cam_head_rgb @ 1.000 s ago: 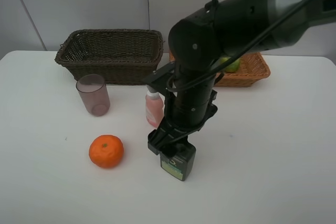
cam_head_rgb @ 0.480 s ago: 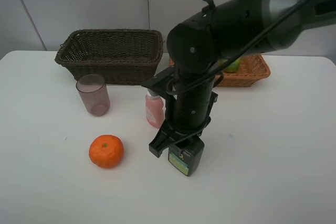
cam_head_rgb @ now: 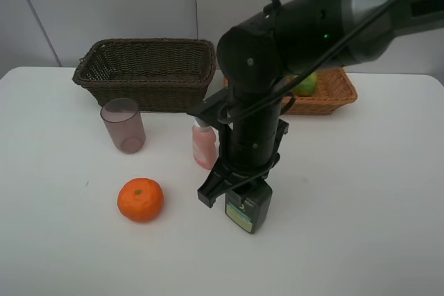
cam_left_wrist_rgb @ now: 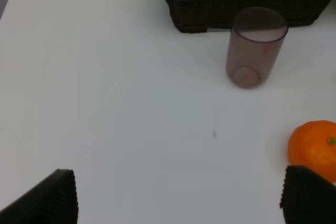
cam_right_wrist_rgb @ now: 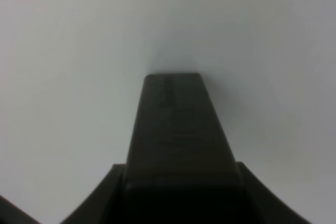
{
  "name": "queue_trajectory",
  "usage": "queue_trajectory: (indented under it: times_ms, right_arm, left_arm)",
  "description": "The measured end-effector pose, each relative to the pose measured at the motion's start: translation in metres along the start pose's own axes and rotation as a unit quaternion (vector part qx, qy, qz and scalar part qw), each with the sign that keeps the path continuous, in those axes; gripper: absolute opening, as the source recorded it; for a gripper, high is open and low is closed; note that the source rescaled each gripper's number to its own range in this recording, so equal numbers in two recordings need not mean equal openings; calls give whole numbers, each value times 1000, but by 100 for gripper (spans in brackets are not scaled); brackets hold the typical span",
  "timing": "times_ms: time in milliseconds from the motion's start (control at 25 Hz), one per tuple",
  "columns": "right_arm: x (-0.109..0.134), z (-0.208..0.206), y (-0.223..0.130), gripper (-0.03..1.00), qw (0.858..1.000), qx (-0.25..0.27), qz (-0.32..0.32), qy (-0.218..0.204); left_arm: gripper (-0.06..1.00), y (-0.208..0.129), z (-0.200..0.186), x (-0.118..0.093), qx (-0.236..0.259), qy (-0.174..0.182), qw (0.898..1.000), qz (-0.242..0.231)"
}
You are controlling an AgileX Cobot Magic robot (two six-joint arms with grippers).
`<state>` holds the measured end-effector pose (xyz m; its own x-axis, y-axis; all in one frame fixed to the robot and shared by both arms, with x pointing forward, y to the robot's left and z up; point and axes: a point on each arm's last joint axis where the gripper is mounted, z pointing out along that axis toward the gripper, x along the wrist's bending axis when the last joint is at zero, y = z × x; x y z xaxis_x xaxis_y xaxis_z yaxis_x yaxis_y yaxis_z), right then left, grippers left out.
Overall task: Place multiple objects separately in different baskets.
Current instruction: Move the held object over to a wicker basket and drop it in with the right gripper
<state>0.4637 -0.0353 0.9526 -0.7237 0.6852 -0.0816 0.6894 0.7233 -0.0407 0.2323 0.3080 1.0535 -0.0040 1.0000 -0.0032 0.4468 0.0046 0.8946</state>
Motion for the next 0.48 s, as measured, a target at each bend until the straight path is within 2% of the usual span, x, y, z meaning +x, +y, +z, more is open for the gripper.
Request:
queue_trajectory:
  times_ms: [120,480]
  right_arm:
    - [-3,-25,9,2,1000,2,-2,-8]
    - [-30,-103,58,2,989,-142,32,-7]
  left_arm:
    - [100,0,0,0,0,0,1000,0]
    - [100,0,0,0,0,0,1000,0]
